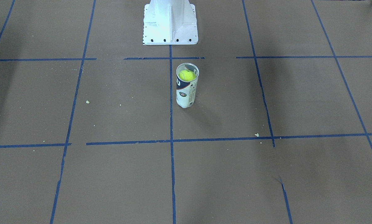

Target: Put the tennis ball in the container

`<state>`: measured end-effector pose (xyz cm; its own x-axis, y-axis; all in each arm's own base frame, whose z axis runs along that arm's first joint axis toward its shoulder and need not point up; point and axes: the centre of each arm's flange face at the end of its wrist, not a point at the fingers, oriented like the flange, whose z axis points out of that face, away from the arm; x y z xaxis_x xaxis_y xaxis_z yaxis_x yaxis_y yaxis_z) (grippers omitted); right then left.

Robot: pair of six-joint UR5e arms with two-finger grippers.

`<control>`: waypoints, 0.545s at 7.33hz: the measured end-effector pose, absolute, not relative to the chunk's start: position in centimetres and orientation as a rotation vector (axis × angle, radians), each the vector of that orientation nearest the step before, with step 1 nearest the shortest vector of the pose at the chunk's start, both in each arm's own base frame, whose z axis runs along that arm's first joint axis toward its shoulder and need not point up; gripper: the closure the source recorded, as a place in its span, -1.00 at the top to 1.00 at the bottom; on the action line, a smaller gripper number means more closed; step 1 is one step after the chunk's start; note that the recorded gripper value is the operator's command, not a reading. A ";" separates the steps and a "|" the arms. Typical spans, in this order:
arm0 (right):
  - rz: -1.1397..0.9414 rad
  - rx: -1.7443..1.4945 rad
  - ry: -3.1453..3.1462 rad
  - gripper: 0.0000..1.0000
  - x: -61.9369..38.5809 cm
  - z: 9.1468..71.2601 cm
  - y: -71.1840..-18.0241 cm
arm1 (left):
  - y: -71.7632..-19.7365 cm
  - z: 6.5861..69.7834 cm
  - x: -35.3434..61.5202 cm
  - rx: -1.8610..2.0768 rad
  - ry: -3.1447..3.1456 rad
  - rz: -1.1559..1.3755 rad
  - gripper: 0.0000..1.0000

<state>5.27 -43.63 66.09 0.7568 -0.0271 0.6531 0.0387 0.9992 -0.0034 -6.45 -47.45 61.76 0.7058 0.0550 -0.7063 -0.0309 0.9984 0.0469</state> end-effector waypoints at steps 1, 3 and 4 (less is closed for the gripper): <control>-0.036 -0.017 -0.712 1.00 5.3 66.1 -43.6 | -47.5 61.8 -6.5 0.032 0.786 0.048 1.00; -0.036 -0.017 -0.712 1.00 5.3 66.1 -43.6 | -47.5 61.8 -6.5 0.032 0.786 0.047 1.00; -0.036 -0.017 -0.712 1.00 5.3 66.1 -43.6 | -47.5 61.9 -6.5 0.029 0.786 0.047 1.00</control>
<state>5.27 -43.61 66.09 0.7568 -0.0270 0.6531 0.0387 0.9992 -0.0035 -6.46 -47.50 61.92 0.7058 0.0529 -0.7065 -0.0309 0.9986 0.0439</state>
